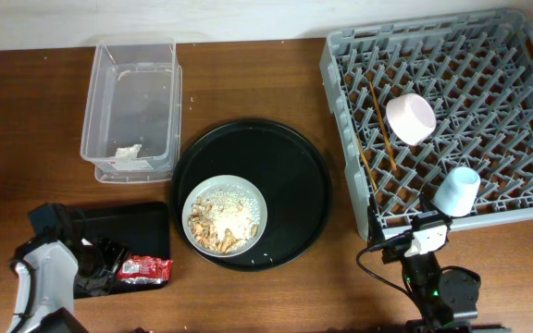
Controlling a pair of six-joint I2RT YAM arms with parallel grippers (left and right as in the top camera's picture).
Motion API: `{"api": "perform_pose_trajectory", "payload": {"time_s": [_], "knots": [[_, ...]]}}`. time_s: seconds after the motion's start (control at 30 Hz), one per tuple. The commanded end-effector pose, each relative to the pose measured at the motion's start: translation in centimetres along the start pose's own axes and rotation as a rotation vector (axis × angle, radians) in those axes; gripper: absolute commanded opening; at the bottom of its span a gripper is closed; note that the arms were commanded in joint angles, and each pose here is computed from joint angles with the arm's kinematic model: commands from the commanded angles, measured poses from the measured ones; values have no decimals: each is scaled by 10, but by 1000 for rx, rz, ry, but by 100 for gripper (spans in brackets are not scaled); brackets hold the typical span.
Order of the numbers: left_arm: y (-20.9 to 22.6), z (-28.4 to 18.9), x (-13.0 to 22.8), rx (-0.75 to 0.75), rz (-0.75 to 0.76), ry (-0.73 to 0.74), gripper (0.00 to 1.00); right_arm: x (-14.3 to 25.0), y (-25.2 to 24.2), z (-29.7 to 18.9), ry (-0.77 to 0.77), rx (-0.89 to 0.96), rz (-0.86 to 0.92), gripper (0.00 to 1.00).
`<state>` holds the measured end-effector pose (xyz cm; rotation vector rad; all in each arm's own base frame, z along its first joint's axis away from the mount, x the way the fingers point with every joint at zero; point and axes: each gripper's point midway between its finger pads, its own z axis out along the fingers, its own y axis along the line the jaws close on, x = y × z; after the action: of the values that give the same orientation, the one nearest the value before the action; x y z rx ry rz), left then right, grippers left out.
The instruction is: Sort waste into correct bins and load items into the dishwasher rack
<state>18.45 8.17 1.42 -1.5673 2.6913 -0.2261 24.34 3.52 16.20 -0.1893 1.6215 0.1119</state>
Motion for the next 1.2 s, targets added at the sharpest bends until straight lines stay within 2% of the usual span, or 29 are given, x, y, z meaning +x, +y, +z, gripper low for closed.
{"api": "perform_pose_trajectory", "payload": {"time_s": [0.0, 0.07, 0.17, 0.43, 0.53, 0.67, 0.87, 1.03, 1.07, 1.17], "knots": [[0, -4, -6, -11, 22, -25, 50, 2, 0, 0, 2, -2, 9, 98], [-1, -4, -6, -10, 23, -27, 31, 2, 0, 0, 2, -1, 9, 98], [-2, -4, -6, -10, 36, -28, 36, 2, 0, 0, 2, -1, 9, 98], [-23, 0, -2, -35, 189, -76, 36, 2, 0, 0, 2, -1, 8, 98], [-26, 4, -5, -39, 204, -84, 43, 2, 0, 0, 2, -1, 9, 98], [-37, 10, 6, 26, 312, -16, 57, 2, 0, 0, 2, -1, 9, 98], [-33, 9, 18, 21, 309, 40, 62, 2, 0, 0, 2, -1, 9, 98], [-53, 7, 32, 150, 309, 101, 65, 2, 0, 0, 2, -2, 9, 98], [-58, 6, 33, 176, 319, 107, 68, 2, 0, 0, 2, -1, 9, 98], [-74, 3, 33, 270, 399, 101, 71, 2, 0, 0, 2, -1, 9, 98]]}}
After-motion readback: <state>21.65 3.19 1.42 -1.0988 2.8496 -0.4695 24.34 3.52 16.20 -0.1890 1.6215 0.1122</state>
